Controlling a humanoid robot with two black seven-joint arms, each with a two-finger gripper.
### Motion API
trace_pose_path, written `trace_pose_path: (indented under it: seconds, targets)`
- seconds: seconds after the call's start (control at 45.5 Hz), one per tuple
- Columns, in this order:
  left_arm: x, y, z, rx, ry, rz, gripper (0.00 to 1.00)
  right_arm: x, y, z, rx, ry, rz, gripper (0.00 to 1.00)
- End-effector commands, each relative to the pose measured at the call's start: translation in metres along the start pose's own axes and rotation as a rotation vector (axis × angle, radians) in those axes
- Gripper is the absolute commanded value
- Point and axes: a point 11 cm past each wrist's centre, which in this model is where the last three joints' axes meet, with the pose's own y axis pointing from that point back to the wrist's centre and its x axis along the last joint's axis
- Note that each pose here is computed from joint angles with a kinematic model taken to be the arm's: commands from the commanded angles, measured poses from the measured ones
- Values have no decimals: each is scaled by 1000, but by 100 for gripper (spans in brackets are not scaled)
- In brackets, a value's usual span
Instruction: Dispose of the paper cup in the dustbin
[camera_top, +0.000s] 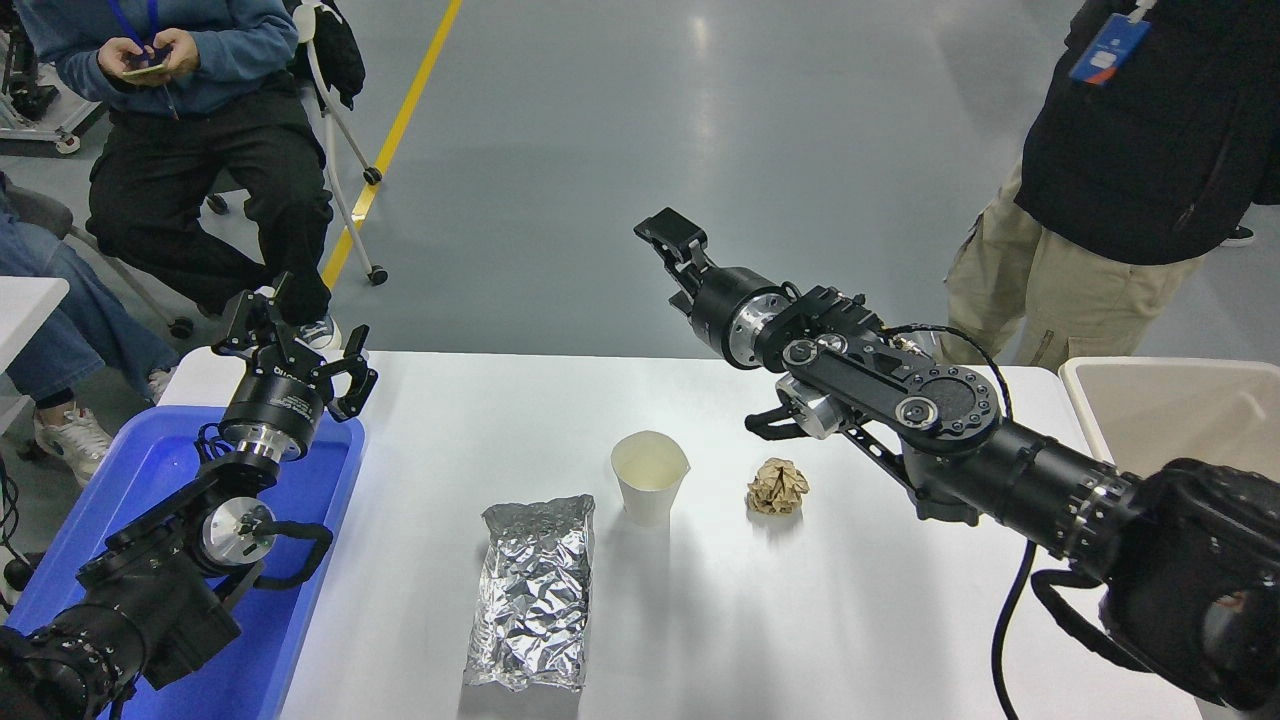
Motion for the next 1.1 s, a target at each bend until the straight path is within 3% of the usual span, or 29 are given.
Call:
trace_pose_path:
  seconds: [0.0,0.154,0.44,1.077]
  targets:
    - [0,0,0,0,0,0,100,83,18,21,23,-99,174,99]
    - [0,0,0,0,0,0,100,116,40,50,124,-241,279,99]
    - [0,0,0,0,0,0,100,142,77,119,69,-364,389,99]
    - [0,0,0,0,0,0,100,157,118,174,123,-403,494,99]
